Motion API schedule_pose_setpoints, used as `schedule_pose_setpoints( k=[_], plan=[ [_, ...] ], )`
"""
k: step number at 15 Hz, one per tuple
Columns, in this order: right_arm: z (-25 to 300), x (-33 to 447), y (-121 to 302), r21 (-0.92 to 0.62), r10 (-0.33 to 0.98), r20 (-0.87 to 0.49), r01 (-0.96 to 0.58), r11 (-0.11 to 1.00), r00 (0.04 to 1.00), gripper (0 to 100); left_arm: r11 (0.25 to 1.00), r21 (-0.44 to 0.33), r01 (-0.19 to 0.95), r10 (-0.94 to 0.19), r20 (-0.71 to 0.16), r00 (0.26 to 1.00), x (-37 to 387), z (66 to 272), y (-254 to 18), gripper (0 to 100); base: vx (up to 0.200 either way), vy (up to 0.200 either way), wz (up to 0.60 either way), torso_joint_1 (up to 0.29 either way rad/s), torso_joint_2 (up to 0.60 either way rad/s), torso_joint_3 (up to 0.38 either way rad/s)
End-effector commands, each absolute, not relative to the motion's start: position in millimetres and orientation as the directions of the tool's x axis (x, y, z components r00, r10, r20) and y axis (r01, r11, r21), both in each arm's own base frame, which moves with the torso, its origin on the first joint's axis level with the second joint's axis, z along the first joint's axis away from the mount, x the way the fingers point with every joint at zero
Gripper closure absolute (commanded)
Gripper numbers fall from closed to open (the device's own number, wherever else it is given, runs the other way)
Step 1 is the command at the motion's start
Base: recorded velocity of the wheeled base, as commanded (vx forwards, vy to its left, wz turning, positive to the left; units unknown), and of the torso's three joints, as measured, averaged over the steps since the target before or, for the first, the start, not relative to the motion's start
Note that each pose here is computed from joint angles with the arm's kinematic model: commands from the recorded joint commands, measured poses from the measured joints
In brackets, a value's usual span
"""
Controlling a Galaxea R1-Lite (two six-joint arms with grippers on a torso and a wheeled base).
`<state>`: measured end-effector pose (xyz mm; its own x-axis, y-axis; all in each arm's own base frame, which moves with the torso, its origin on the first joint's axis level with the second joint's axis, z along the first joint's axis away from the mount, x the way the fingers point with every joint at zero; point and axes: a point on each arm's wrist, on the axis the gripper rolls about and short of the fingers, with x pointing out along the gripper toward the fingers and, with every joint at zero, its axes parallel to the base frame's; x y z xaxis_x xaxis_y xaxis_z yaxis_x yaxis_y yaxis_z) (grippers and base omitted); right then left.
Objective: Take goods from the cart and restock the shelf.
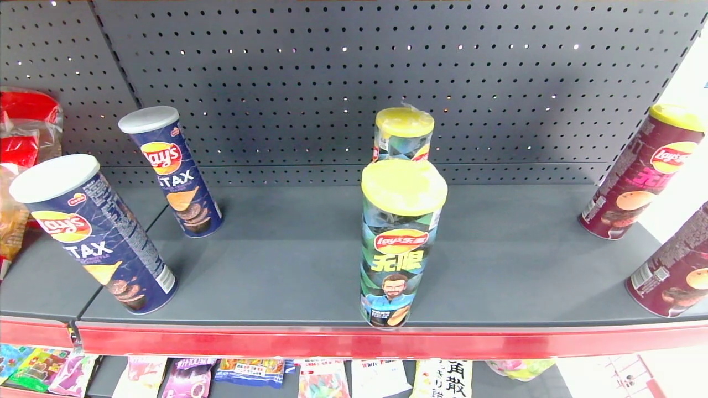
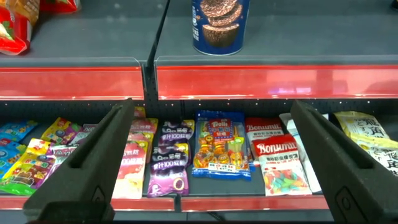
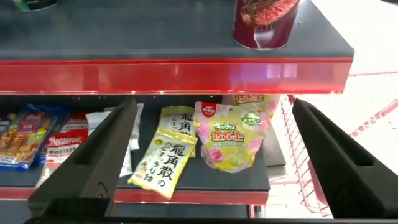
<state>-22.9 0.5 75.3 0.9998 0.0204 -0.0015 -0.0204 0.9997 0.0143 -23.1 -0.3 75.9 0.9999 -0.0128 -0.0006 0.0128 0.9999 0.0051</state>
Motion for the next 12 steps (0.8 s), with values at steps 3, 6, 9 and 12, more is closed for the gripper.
schedule_pose_setpoints(
  k=[3,6,9,12],
  plan=[
    [75.2,-22.8,0.1,-0.006,0.003,-0.003,-0.003,1.000,1.000,0,1.000,0.002,0.014,-0.014,-0.002,1.000,-23.0,75.9,-0.3,0,0.000,0.000,0.00,0.000,0.00,0.000],
    [75.2,-22.8,0.0,-0.006,0.002,-0.003,-0.002,1.000,1.000,0,1.000,0.005,0.014,-0.014,-0.002,1.000,-23.0,75.9,-0.3,0,0.000,0.000,0.00,0.000,0.00,0.000],
    [75.2,-22.8,0.0,-0.008,0.002,-0.003,-0.002,1.000,1.000,0,1.000,0.005,0.003,-0.003,-0.002,1.000,-23.0,75.9,-0.1,0,-0.067,0.000,0.00,0.001,0.00,0.002],
    [75.2,-22.8,0.0,-0.006,0.000,-0.003,0.000,1.000,1.000,0,1.000,0.006,0.003,-0.003,-0.002,1.000,-23.0,75.9,-0.1,0,-0.200,0.000,0.00,0.014,0.00,0.002]
  ],
)
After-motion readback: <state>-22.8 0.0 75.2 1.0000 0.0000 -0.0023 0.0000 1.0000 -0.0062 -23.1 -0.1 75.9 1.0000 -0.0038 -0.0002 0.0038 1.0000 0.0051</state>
